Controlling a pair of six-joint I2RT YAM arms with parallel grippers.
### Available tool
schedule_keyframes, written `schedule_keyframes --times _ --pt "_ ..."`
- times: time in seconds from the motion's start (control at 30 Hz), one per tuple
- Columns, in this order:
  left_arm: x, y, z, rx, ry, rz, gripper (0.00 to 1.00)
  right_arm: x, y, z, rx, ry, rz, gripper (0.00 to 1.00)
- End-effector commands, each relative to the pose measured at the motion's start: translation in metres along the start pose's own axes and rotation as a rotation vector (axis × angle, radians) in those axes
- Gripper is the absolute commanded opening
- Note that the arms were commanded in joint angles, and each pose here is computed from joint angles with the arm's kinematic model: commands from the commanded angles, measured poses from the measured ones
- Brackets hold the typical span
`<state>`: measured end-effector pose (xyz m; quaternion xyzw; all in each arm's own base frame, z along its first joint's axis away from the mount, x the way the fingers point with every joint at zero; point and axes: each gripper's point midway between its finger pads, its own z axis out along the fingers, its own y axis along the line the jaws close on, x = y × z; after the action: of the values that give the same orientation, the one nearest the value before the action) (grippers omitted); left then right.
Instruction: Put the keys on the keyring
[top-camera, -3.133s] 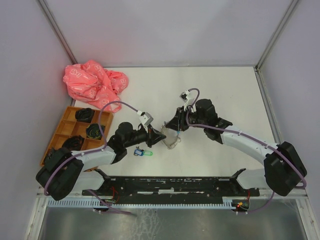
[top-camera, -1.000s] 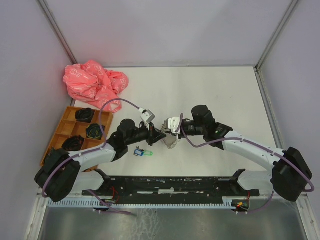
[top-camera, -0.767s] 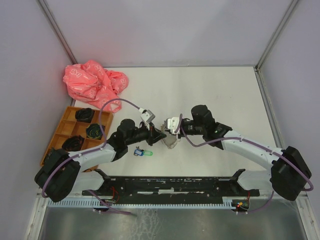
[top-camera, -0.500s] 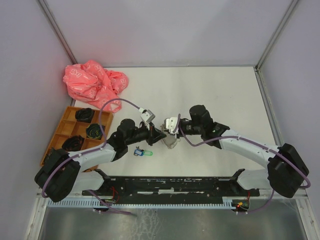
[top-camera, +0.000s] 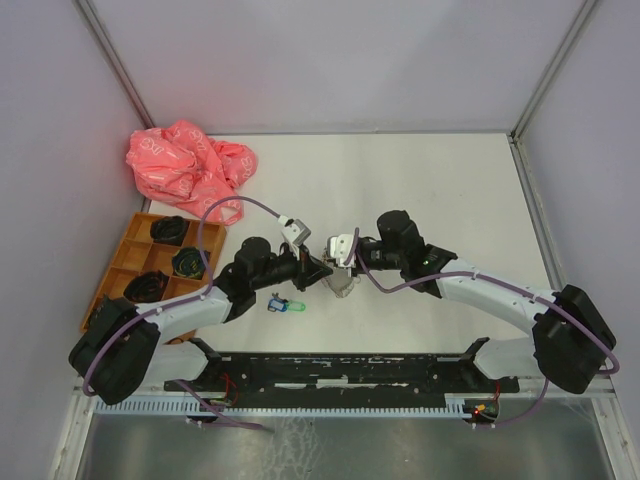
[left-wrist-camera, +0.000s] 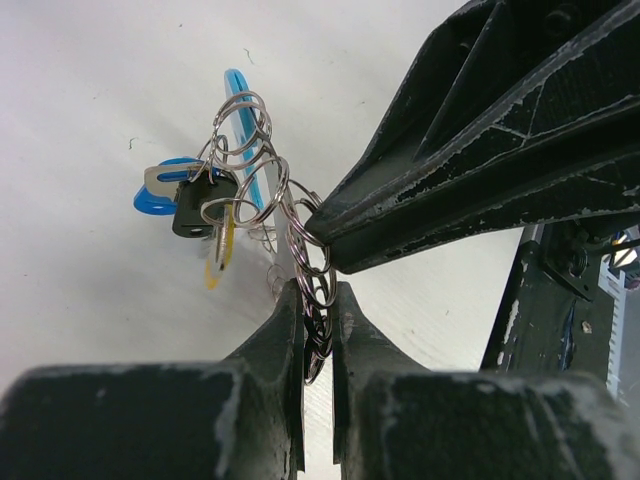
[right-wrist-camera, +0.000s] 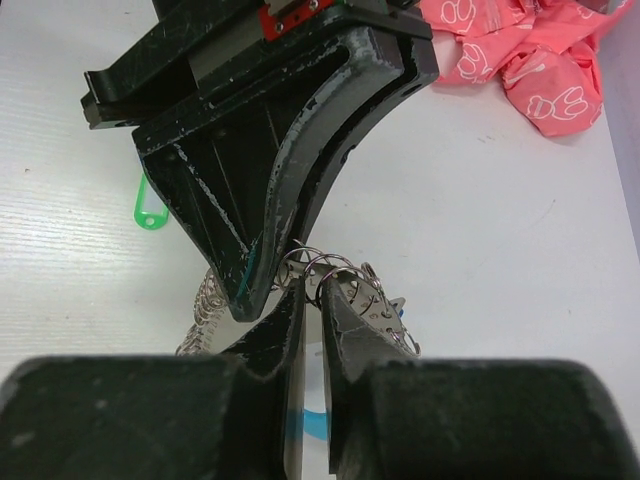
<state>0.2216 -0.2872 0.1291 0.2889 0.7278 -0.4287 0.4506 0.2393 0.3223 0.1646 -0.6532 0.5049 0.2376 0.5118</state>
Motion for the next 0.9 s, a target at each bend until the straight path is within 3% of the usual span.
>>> schedule_keyframes --times 0.0,0.1,0.6,0.87 --pt "-0.015 -0.005 0.001 0.015 -0.021 0.094 0.03 -0.009 -0.006 -0.006 0.021 0.005 0.037 0.09" --pt "-0.014 0.003 -0.002 -0.031 -0.017 0.128 0.05 -0.016 -0.006 -0.011 0.017 0.011 0.106 0.01" --pt "-0.028 0.016 -0.004 -0.171 -0.034 0.311 0.07 -0.048 -0.032 -0.032 0.21 0.089 0.753 0.01" --pt "-0.037 0.015 -0.014 -0.197 -0.1 0.376 0.45 -0.044 -0.039 -0.031 0.24 0.174 0.871 0.01"
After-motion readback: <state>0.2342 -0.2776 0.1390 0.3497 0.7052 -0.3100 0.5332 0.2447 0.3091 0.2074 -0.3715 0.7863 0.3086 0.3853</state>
